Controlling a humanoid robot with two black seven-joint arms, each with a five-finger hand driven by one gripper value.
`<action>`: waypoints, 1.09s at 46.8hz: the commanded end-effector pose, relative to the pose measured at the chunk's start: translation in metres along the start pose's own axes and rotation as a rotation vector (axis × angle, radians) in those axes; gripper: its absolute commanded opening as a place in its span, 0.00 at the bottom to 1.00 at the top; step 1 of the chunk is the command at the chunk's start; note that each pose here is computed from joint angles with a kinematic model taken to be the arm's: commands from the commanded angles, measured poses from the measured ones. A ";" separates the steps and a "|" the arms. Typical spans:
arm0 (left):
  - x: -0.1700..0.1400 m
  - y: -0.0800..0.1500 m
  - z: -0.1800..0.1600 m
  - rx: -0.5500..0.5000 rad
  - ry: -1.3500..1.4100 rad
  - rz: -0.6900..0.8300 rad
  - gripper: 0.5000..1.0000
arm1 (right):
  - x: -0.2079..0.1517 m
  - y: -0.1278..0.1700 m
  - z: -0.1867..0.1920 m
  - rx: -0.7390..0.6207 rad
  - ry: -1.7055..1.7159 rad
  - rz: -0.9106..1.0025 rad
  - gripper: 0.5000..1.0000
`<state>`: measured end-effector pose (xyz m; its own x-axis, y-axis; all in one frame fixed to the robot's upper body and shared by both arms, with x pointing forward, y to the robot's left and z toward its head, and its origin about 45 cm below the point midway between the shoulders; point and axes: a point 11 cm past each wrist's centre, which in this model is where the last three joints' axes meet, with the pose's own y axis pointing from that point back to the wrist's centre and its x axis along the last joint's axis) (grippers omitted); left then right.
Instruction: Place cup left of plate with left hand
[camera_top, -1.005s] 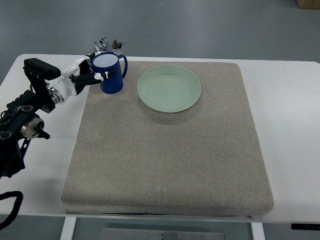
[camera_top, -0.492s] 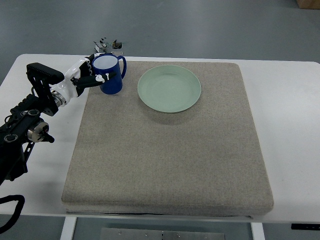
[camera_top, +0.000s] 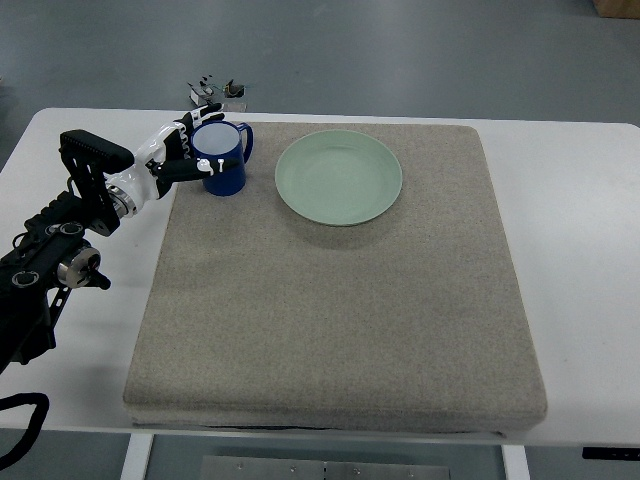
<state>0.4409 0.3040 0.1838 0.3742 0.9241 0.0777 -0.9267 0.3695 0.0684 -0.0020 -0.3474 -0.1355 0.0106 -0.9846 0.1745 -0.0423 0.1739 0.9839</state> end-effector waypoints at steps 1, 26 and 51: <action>0.003 0.001 0.002 -0.008 0.022 0.006 0.99 | 0.000 0.000 0.000 0.000 0.000 0.000 0.87; 0.057 0.019 0.037 -0.129 0.200 0.106 0.99 | 0.000 0.000 0.000 0.000 0.000 0.000 0.87; 0.105 0.028 0.108 -0.151 0.346 0.064 1.00 | 0.000 0.000 0.000 0.000 0.000 0.000 0.87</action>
<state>0.4594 0.3973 0.2979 0.3033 0.9250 -0.2291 -0.9524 0.2867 -0.1033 -0.0019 -0.3474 -0.1355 0.0108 -0.9846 0.1745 -0.0423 0.1739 0.9839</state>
